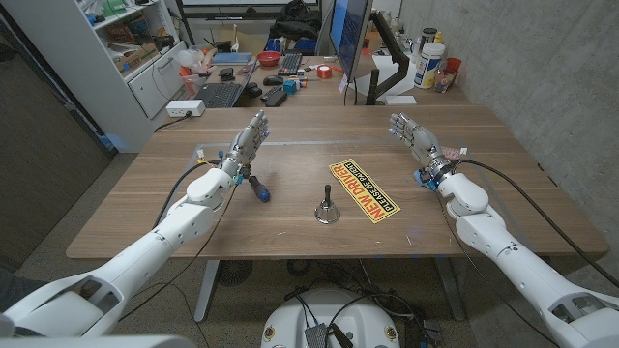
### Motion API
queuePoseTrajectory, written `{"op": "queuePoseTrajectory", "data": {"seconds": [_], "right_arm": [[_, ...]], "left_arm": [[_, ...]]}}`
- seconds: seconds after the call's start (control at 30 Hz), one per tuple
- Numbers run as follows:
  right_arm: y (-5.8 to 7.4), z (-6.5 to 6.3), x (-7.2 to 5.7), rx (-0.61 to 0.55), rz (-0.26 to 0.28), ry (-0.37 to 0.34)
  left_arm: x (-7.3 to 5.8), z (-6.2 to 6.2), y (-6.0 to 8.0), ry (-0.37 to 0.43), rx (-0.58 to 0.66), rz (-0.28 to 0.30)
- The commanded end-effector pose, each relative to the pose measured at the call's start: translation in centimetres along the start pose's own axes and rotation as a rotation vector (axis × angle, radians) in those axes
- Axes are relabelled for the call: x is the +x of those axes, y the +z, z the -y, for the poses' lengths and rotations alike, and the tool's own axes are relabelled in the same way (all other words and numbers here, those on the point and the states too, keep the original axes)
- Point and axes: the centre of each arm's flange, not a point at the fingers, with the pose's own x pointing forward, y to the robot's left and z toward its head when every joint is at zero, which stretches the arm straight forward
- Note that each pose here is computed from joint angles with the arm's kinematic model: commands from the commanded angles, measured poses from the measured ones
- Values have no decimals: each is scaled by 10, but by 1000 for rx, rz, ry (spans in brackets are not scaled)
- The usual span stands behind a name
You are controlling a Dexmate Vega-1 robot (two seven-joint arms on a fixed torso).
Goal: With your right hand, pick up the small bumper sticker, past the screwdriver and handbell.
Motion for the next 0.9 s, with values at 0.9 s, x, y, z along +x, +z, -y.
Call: {"op": "queuePoseTrajectory", "data": {"seconds": [0.9], "right_arm": [[8,-14,-6,-91,67,59]], "left_arm": [[5,1,5,-7,9,6]]}}
